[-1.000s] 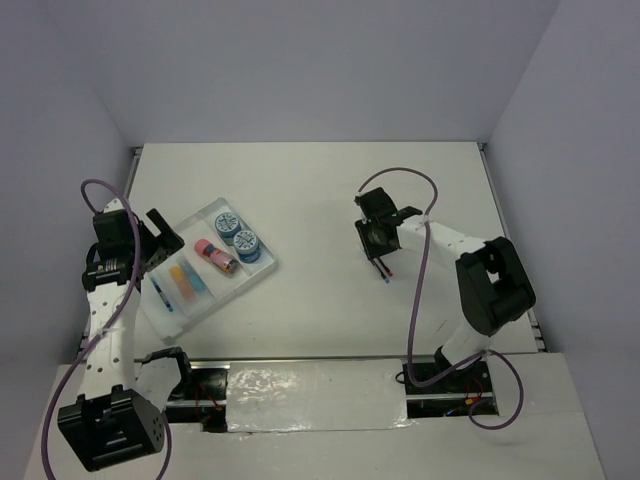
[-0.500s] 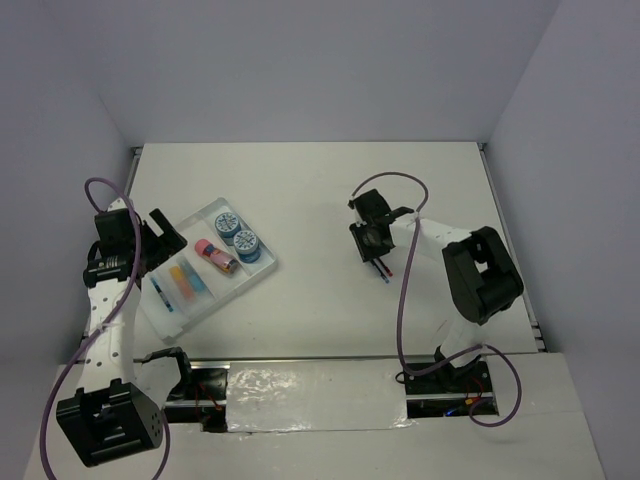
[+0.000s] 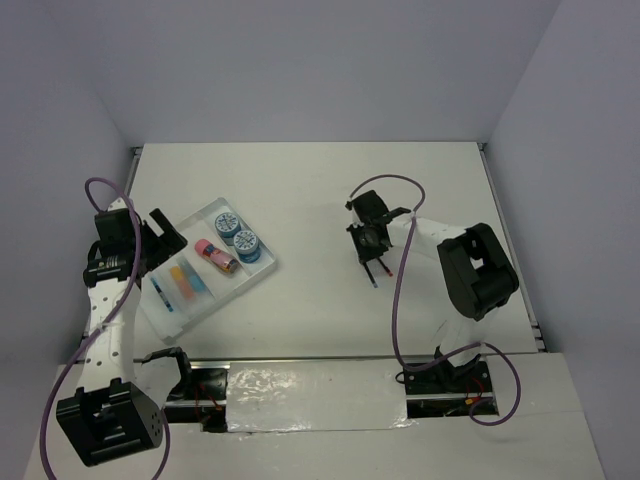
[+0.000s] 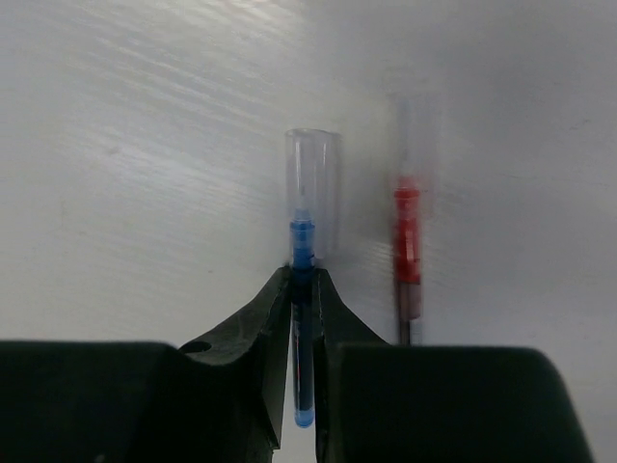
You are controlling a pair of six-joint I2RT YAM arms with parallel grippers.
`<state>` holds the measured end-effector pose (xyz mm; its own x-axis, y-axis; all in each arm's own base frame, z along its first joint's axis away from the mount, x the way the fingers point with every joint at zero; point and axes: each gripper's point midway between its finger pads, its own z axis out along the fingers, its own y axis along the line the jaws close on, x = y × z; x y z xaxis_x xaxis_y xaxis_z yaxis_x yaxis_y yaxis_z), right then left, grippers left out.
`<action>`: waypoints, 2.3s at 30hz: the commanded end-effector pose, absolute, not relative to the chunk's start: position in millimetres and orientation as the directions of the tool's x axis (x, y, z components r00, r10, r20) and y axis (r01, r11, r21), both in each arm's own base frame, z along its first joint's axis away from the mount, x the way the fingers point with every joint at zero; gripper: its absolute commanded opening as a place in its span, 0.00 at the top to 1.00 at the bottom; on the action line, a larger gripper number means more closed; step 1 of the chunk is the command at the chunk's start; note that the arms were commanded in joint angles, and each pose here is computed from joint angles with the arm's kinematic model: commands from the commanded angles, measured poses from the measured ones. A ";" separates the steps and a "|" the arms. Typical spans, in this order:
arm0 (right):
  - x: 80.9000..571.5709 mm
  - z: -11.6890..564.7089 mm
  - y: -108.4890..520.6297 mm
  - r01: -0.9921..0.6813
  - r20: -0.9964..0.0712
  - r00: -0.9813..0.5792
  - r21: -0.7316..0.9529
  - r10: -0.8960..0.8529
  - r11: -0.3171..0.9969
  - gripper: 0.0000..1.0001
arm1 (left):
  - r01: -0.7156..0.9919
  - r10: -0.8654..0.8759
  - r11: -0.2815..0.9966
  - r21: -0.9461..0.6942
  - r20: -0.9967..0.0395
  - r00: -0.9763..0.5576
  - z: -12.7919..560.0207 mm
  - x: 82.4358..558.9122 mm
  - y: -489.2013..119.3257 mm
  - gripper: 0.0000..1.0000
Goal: Sort the stationery into containers
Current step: Pick up the pen from the center of the board, then place the pen in the storage box.
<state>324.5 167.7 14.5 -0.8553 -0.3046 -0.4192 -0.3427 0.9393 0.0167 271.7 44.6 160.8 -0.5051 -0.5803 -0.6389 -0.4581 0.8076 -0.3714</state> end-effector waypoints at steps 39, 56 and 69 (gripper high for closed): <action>237.8 305.1 440.0 -0.784 -0.829 -0.547 0.555 0.112 0.279 0.86 | 0.430 -0.323 0.647 -0.630 -0.737 -0.593 277.1 251.5 -166.4 0.92; 305.9 260.9 265.2 -0.596 -0.853 -0.488 0.480 0.183 0.644 0.00 | -0.621 -0.504 0.782 0.047 -0.537 -0.676 125.2 284.0 101.5 1.00; 292.9 242.6 243.3 -0.583 -0.864 -0.488 0.430 0.126 0.689 0.00 | -0.760 -0.604 0.629 0.162 -0.514 -0.609 104.8 253.8 149.8 0.94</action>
<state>291.8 245.9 246.5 -0.4922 0.1383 -0.8594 -0.5808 0.6833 0.4426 263.3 141.3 97.6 -0.6345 -0.6034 -0.4830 -0.7324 0.6690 0.1264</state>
